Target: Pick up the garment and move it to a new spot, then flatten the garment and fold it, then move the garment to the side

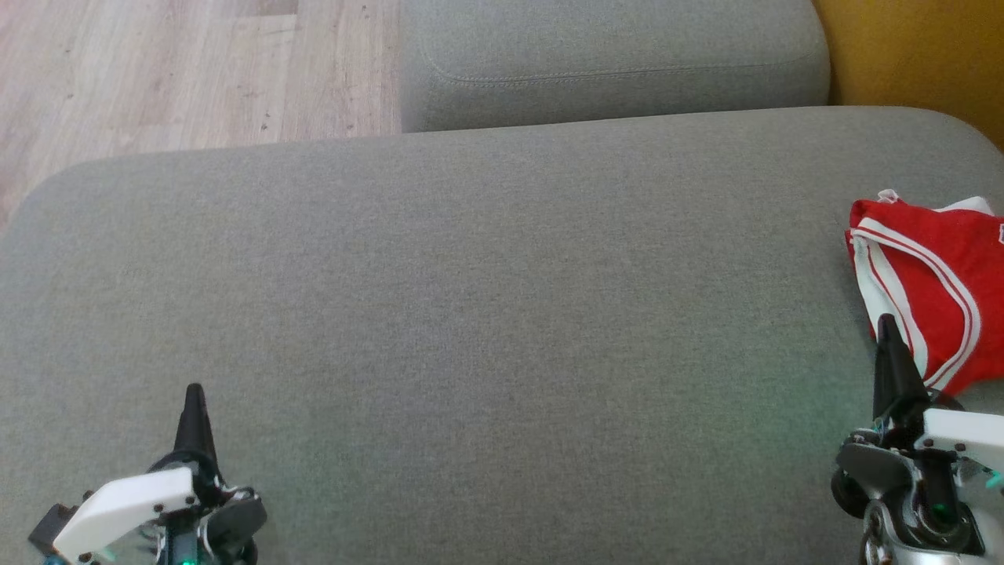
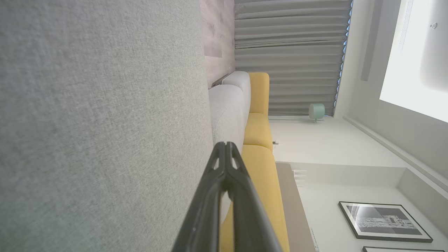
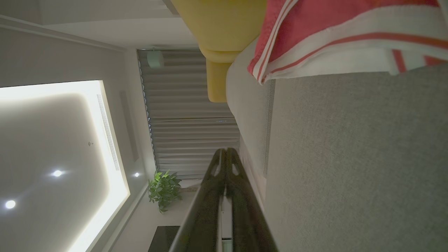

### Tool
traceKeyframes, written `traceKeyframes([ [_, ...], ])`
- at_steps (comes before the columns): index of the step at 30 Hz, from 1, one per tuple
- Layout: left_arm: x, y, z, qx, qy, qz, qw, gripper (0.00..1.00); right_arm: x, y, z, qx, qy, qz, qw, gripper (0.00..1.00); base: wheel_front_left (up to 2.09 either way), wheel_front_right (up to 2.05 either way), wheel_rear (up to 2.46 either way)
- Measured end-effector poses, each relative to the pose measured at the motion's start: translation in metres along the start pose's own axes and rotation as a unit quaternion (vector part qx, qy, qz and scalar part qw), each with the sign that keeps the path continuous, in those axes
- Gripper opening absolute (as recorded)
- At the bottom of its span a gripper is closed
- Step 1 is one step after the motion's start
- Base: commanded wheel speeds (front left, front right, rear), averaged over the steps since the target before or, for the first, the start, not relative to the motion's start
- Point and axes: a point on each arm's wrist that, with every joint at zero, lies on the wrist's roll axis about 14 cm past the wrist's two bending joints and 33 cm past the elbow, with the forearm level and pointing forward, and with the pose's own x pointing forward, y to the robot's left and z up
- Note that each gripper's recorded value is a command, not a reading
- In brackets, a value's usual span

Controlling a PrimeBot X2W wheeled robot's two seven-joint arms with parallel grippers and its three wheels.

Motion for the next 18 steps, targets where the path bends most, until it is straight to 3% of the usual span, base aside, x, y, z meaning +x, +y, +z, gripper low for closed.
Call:
traceKeyframes([
  [18, 0.0000, 0.0000, -0.0001, 0.000, 0.000, 0.000, 1.000, 0.00, 0.0000, 0.0000, 0.0000, 0.000, 0.000, 0.000, 1.000, 0.00, 0.00, 0.00, 0.00],
])
